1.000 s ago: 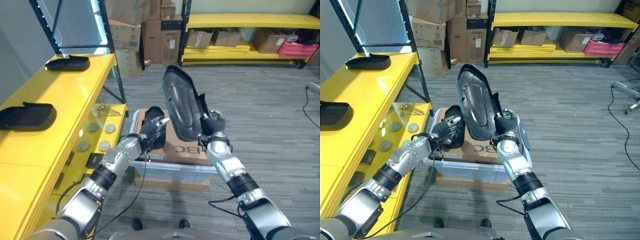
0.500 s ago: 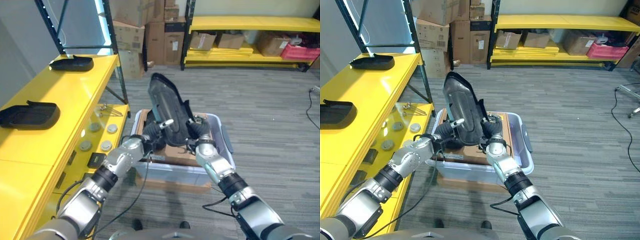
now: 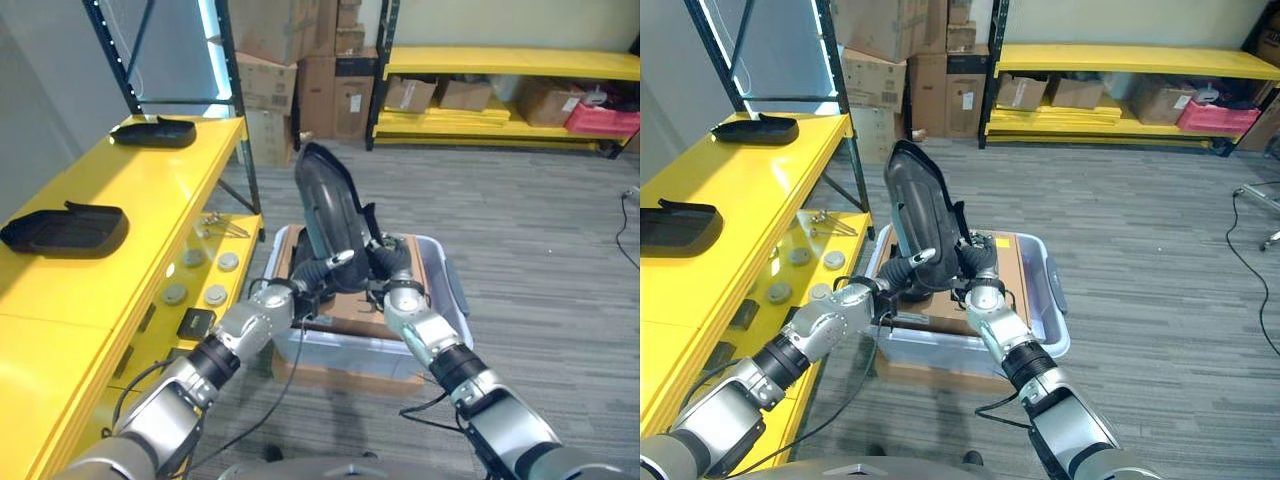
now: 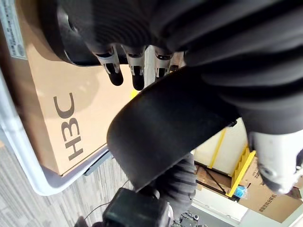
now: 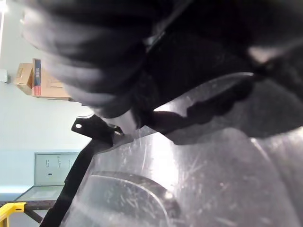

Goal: Move parts from the plastic box to the shelf.

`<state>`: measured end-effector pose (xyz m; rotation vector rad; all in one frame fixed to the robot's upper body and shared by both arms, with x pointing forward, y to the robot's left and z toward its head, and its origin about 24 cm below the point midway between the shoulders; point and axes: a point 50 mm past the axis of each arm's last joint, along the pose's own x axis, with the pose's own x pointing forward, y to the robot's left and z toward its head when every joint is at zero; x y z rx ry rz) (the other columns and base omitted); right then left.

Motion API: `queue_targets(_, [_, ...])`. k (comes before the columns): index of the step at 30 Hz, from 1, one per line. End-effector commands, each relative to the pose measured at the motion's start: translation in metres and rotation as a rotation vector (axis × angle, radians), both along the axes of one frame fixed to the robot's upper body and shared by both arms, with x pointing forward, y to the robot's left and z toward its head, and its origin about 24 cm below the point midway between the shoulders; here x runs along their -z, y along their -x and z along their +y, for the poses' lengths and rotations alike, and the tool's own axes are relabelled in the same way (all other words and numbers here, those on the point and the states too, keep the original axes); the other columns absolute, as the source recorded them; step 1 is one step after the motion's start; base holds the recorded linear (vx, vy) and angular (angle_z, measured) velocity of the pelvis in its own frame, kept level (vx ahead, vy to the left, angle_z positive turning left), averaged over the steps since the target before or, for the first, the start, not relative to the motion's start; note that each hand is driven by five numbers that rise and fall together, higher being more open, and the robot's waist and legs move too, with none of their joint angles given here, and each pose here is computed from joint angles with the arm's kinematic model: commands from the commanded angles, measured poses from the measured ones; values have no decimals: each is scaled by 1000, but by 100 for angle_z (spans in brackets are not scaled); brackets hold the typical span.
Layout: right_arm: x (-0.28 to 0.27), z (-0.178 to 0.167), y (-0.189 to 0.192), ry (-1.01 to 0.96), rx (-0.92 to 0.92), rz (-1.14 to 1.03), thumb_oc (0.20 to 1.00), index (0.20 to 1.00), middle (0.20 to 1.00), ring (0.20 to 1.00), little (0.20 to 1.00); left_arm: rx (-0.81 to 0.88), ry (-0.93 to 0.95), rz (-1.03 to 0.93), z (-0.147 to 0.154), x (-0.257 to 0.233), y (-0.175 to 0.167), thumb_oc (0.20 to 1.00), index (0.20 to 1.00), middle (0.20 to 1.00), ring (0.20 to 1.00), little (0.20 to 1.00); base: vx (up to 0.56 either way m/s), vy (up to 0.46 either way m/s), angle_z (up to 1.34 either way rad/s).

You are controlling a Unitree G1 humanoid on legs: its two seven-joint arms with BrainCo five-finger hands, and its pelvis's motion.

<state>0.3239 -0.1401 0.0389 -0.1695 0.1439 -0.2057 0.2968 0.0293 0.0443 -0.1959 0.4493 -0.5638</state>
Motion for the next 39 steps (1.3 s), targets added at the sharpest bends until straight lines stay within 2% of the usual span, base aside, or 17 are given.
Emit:
queue_targets(1, [-39, 49, -22, -35, -138, -123, 200, 200, 200, 200, 200, 101, 64, -192, -55, -40, -4, 200, 200, 200, 200, 200, 0, 0, 0])
queue_targets(17, [-35, 66, -16, -56, -206, -87, 200, 200, 200, 200, 200, 69, 67, -265, -50, -50, -7, 200, 200, 200, 200, 200, 0, 0, 0])
queue_targets(19, [-36, 69, -16, -67, -208, -85, 780, 780, 780, 780, 780, 48, 80, -278, -50, -53, -7, 200, 200, 200, 200, 200, 0, 0, 0])
queue_targets(20, [-36, 69, -16, -69, -205, -83, 1000, 1000, 1000, 1000, 1000, 45, 80, -280, -49, -53, -8, 200, 200, 200, 200, 200, 0, 0, 0])
queue_targets(32, [-39, 63, -16, -99, -118, -90, 1000, 1000, 1000, 1000, 1000, -99, 37, -401, -28, -65, -20, 200, 200, 200, 200, 200, 0, 0, 0])
queue_targets(39, [-31, 19, -17, -24, 4, -76, 1000, 1000, 1000, 1000, 1000, -239, 30, -513, 13, -82, -33, 200, 200, 200, 200, 200, 0, 0, 0])
